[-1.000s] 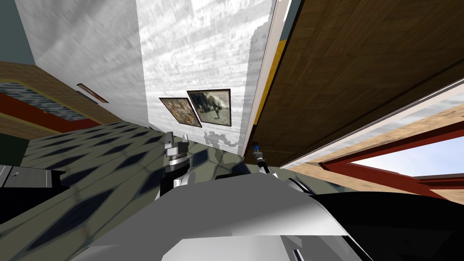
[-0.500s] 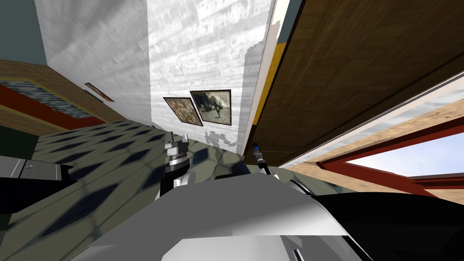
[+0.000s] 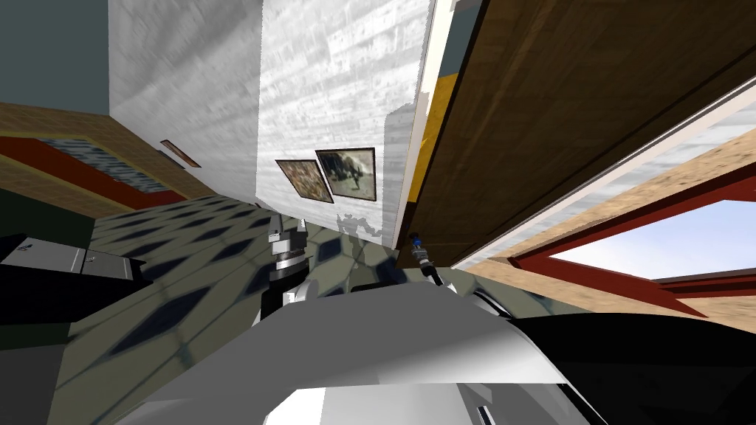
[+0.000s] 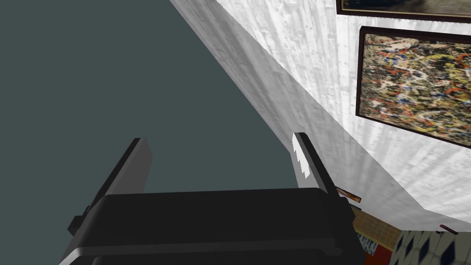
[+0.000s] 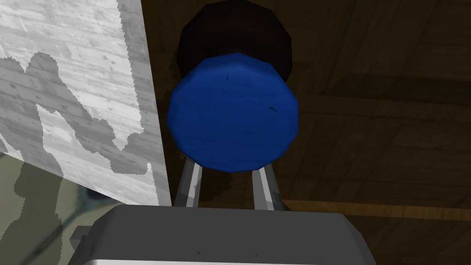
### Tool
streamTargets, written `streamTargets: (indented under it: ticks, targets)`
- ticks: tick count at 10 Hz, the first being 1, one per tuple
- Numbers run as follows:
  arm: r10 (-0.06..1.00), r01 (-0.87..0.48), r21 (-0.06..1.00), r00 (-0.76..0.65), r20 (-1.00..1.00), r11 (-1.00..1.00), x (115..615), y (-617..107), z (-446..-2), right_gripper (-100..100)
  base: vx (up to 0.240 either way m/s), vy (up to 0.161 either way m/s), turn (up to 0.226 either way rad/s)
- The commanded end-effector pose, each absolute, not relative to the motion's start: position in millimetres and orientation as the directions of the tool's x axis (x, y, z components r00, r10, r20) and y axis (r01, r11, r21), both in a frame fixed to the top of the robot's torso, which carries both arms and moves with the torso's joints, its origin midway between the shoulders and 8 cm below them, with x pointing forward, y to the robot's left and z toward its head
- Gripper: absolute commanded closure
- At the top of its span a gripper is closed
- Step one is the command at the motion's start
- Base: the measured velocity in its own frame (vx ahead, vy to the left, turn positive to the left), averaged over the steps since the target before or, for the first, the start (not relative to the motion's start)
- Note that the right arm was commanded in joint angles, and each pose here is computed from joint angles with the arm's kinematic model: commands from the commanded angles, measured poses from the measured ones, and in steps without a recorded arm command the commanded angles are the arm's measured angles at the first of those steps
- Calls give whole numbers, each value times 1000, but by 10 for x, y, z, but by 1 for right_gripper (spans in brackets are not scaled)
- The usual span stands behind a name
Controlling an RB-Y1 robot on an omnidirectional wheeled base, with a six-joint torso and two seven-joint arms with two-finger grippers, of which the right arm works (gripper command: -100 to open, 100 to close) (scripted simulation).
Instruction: Pull the door open
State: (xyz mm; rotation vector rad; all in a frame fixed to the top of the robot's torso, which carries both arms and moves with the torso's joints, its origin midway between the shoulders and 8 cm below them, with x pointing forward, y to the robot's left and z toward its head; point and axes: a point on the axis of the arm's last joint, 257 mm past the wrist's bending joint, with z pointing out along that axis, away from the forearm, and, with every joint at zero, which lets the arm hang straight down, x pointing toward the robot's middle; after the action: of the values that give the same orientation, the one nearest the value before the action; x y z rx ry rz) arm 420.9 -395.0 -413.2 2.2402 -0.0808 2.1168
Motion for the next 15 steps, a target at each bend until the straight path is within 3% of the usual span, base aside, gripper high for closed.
streamTargets:
  ticks: [1,10,15]
  targets:
    - [2,-40,2,4,1000,-999,4299,-3918,-3934,100,-157,-34,41]
    - [2,18,1,30,1000,-1000,4070,-3904,-4035,100,-119,-35,49]
    - [2,45,1,18,1000,-999,4016,-3909,-3991,100,-34,-7,26]
